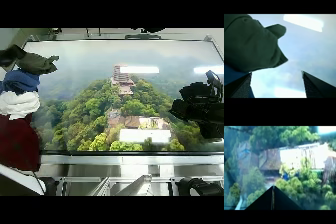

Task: Fold the shirts.

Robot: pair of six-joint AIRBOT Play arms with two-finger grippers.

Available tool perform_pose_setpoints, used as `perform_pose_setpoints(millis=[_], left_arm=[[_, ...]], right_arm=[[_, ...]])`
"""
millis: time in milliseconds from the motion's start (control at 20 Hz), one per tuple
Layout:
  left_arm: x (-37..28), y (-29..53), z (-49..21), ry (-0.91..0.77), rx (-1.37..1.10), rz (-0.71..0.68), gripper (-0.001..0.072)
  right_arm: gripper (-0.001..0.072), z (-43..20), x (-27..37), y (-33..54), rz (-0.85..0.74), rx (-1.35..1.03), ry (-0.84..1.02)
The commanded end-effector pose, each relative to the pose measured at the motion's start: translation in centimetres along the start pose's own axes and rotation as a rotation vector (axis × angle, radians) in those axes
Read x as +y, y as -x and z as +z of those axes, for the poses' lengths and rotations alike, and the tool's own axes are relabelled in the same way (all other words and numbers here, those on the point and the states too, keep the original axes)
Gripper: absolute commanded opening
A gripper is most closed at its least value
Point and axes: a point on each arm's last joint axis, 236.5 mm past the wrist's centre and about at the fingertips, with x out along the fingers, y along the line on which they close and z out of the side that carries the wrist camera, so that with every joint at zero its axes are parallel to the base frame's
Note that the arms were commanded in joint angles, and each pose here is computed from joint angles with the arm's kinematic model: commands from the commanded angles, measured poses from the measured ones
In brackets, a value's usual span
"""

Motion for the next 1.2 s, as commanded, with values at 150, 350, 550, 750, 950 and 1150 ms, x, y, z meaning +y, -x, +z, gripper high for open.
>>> perform_pose_setpoints(millis=[150,350,550,750,950,1150], left_arm=[[5.7,-9.4,-4.5,-0.175,-0.110,0.226,0.0532],[5.6,-9.1,-4.3,-0.195,-0.076,0.219,0.0156],[3.5,-7.3,-1.8,-0.209,-0.049,0.172,0.0034],[1.8,-5.6,-1.9,-0.182,0.008,0.120,0.0033],[-10.9,-0.5,2.1,-0.058,-0.052,-0.268,0.0033],[-26.0,10.6,4.7,-0.133,-0.077,-0.651,0.0033]], right_arm=[[0.0013,0.0,0.0,0.0,0.000,0.002,0.000],[0.0013,0.0,0.0,0.0,0.000,0.002,0.000],[0.0013,0.0,0.0,0.0,0.000,0.001,0.000],[0.0013,0.0,0.0,0.0,0.000,0.001,0.000],[0.0013,0.0,0.0,0.0,0.000,0.002,0.000],[0.0013,0.0,0.0,0.0,0.000,0.002,0.000]])
